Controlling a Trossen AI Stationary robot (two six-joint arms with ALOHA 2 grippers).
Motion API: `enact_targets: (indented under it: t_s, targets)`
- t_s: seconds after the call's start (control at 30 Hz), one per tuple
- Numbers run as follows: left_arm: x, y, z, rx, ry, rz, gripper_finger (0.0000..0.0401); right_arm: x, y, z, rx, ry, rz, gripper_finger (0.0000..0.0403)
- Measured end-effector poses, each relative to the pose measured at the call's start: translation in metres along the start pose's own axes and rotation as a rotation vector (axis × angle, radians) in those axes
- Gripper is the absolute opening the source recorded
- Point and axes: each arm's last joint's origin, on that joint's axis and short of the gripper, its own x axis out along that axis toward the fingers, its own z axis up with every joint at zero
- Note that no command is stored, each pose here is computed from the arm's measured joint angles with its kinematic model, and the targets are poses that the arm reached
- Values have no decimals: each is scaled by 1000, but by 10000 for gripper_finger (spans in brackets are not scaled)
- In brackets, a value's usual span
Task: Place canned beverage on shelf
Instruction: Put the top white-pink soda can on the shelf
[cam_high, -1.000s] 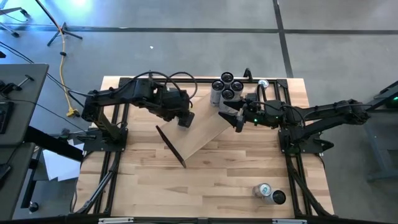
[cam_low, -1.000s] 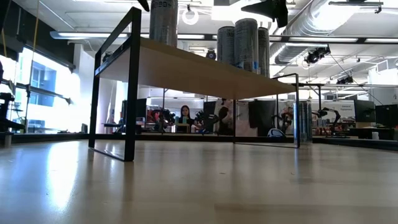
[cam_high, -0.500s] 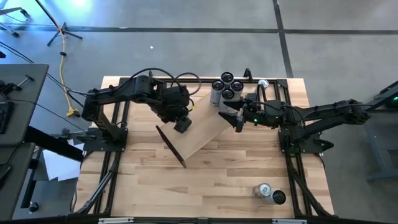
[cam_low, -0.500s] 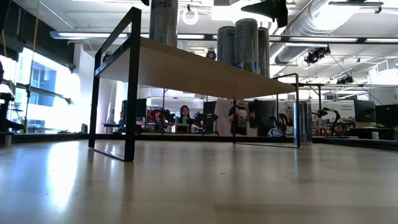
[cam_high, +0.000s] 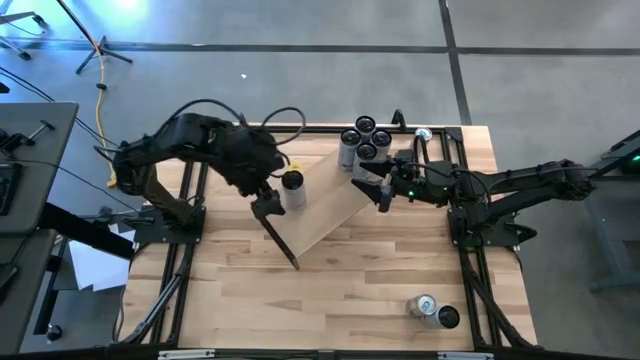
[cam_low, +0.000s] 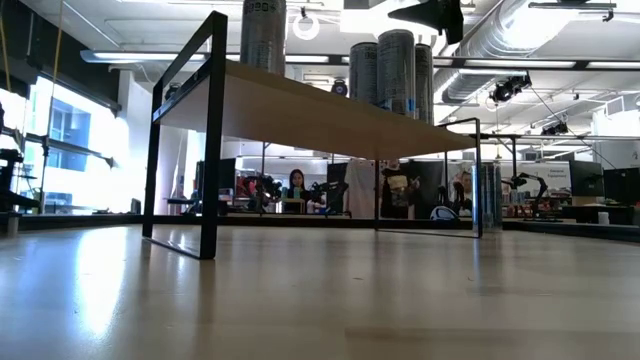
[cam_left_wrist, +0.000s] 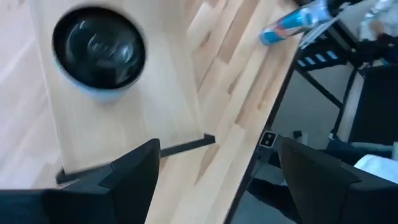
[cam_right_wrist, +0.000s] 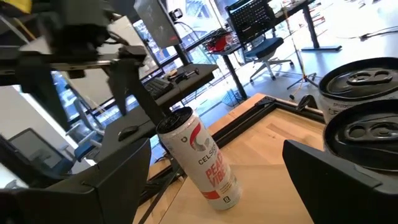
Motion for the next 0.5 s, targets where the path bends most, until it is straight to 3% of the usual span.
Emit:
enact_targets:
  t_s: [0.13,0.27,0.5]
  targets:
    - [-5,0,-3,111,-24,6,296,0,-1,0,1,-8,-15,351]
    - [-4,2,-1,314,-32,38,296,0,-1,0,7,-9,-16,351]
    - [-1,4,7,598,-111,221,296,0,-1,0,52,-10,-16,351]
